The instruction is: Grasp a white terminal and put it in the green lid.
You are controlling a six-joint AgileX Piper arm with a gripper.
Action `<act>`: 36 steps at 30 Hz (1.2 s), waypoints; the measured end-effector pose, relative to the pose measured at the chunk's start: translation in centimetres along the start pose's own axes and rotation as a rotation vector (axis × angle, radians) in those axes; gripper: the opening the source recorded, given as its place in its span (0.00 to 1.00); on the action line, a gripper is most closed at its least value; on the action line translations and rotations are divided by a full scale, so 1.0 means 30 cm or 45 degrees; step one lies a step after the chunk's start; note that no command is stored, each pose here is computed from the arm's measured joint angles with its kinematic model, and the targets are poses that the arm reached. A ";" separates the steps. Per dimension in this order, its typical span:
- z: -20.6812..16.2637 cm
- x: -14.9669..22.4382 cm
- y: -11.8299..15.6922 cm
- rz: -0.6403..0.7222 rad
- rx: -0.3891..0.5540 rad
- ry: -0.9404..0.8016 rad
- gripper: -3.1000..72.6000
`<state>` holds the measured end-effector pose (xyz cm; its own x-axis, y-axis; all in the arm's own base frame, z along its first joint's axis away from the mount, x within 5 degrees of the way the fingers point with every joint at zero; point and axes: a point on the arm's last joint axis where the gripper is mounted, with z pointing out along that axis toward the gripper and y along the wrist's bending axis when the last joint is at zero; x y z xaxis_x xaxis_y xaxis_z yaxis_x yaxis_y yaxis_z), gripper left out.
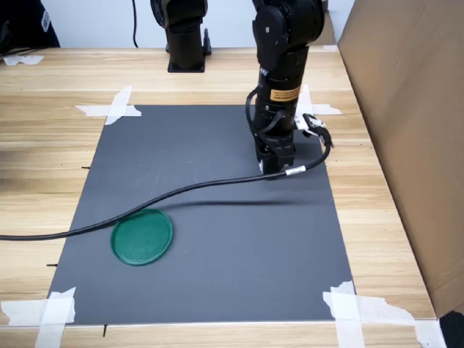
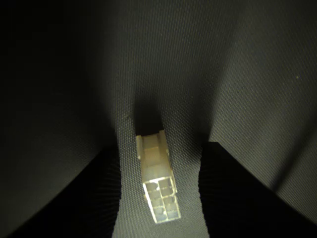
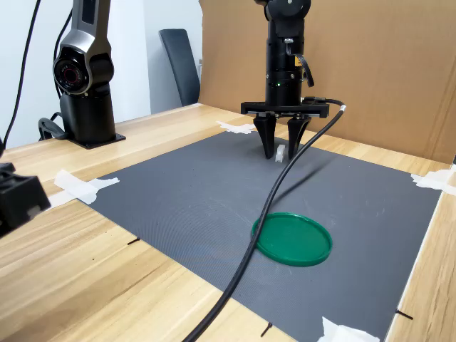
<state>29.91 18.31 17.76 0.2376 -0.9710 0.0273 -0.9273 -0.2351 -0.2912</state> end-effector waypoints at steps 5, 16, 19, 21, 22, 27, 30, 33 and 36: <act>0.000 -0.007 0.003 0.034 -0.014 -0.029 0.47; 0.009 -0.006 0.001 0.182 -0.032 0.000 0.16; 0.006 -0.005 0.001 0.223 -0.028 0.001 0.16; -0.015 -0.001 -0.003 0.262 -0.012 0.005 0.16; -0.040 0.003 -0.007 0.283 -0.009 0.012 0.16; -0.189 0.004 -0.096 0.454 0.038 0.011 0.16; -0.251 0.046 -0.158 0.618 0.058 -0.047 0.16; -0.252 0.117 -0.172 0.720 0.032 -0.039 0.16; -0.244 0.221 -0.184 0.841 0.016 -0.018 0.16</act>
<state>34.47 12.85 26.55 -0.3766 -0.9100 -0.1735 -0.8759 0.4107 -0.2531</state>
